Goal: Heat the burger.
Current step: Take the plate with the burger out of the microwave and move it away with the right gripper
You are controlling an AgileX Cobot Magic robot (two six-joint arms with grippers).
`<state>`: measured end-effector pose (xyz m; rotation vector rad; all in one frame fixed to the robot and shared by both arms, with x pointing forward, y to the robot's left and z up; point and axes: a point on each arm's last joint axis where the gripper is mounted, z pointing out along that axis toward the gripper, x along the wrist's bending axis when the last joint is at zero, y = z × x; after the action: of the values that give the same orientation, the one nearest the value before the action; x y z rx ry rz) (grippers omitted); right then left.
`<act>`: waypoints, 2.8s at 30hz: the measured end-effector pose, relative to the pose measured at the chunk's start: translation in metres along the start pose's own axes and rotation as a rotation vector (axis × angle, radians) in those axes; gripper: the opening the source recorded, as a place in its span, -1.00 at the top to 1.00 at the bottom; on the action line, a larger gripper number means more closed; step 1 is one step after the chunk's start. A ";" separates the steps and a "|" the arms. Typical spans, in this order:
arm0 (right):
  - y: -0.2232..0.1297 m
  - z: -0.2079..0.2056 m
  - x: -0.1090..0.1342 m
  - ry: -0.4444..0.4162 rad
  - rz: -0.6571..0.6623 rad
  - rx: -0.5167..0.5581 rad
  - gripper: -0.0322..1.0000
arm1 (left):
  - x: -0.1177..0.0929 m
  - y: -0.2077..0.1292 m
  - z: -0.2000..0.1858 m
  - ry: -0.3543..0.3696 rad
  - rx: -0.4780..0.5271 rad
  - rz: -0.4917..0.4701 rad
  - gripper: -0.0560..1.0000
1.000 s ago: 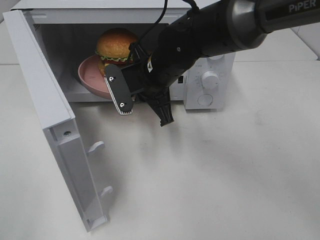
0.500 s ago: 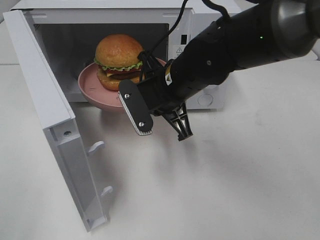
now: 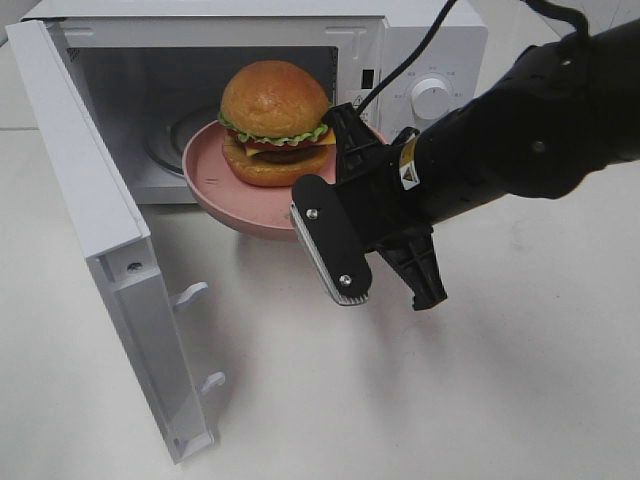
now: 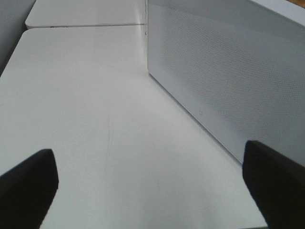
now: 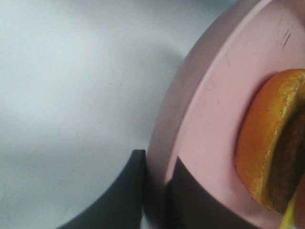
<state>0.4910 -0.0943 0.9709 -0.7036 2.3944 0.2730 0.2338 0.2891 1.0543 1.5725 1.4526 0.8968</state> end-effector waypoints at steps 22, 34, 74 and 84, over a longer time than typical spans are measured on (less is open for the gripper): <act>-0.008 -0.056 0.040 -0.041 0.016 -0.001 0.75 | 0.000 0.000 0.000 0.000 0.000 0.000 -0.99; -0.014 -0.093 0.065 -0.047 0.026 0.016 0.75 | 0.000 0.000 0.000 0.000 0.000 0.000 -0.99; -0.036 -0.181 0.147 -0.030 0.220 0.114 0.75 | 0.000 0.000 0.000 0.000 0.000 0.000 -0.99; -0.044 -0.192 0.156 -0.047 0.310 0.187 0.75 | 0.000 0.000 0.000 0.000 0.000 0.000 -0.99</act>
<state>0.3139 -0.2646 1.0244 -0.2373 2.4392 0.1861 0.2338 0.2891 1.0543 1.5725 1.4526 0.8968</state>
